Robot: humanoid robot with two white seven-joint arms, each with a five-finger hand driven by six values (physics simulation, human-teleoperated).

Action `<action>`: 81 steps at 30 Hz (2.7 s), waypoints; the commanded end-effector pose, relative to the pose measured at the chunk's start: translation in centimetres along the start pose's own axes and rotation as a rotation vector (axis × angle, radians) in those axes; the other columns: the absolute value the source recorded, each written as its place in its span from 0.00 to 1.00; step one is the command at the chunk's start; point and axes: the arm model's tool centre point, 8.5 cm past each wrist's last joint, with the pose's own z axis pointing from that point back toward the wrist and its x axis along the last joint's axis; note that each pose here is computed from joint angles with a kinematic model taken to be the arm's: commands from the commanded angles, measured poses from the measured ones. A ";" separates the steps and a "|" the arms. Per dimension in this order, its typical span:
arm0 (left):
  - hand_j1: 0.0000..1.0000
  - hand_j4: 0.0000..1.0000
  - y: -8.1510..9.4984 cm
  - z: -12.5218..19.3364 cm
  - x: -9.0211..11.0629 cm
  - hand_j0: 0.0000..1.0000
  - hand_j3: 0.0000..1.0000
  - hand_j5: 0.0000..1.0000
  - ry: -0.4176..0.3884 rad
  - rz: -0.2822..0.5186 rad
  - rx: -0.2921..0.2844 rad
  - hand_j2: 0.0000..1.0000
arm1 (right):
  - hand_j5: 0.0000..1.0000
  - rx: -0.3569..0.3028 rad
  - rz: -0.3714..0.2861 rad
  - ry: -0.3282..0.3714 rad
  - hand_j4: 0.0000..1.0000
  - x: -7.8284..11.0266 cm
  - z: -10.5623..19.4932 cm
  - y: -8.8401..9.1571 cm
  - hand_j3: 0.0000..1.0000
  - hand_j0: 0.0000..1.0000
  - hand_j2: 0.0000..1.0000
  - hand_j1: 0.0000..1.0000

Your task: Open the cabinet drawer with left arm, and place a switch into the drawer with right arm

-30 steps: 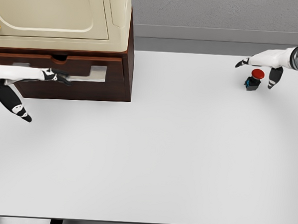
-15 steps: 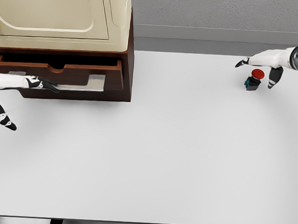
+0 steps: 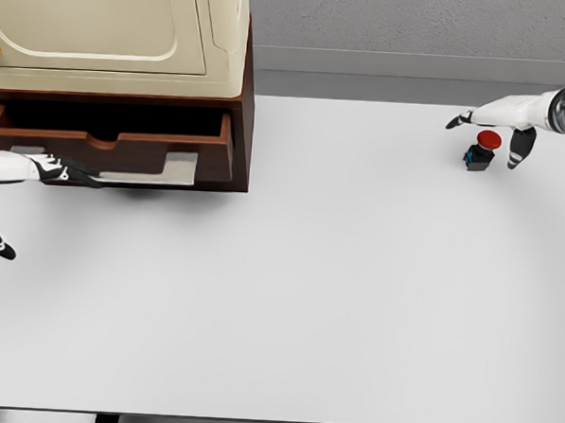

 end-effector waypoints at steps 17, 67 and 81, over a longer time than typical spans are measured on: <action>1.00 1.00 -1.7 2.2 -0.1 1.00 1.00 1.00 -0.057 -0.037 -0.002 1.00 | 1.00 0.008 -0.011 0.003 1.00 0.0 -0.2 0.3 1.00 1.00 1.00 1.00; 1.00 1.00 6.3 8.0 3.1 1.00 1.00 1.00 -0.094 0.109 0.319 1.00 | 0.60 0.021 -0.020 0.005 0.60 0.1 -0.6 0.6 0.60 0.60 0.60 0.60; 1.00 1.00 6.2 9.1 3.1 1.00 1.00 1.00 -0.070 0.100 0.335 1.00 | 0.41 0.000 -0.029 -0.005 0.41 0.2 -0.5 0.1 0.41 0.41 0.41 0.41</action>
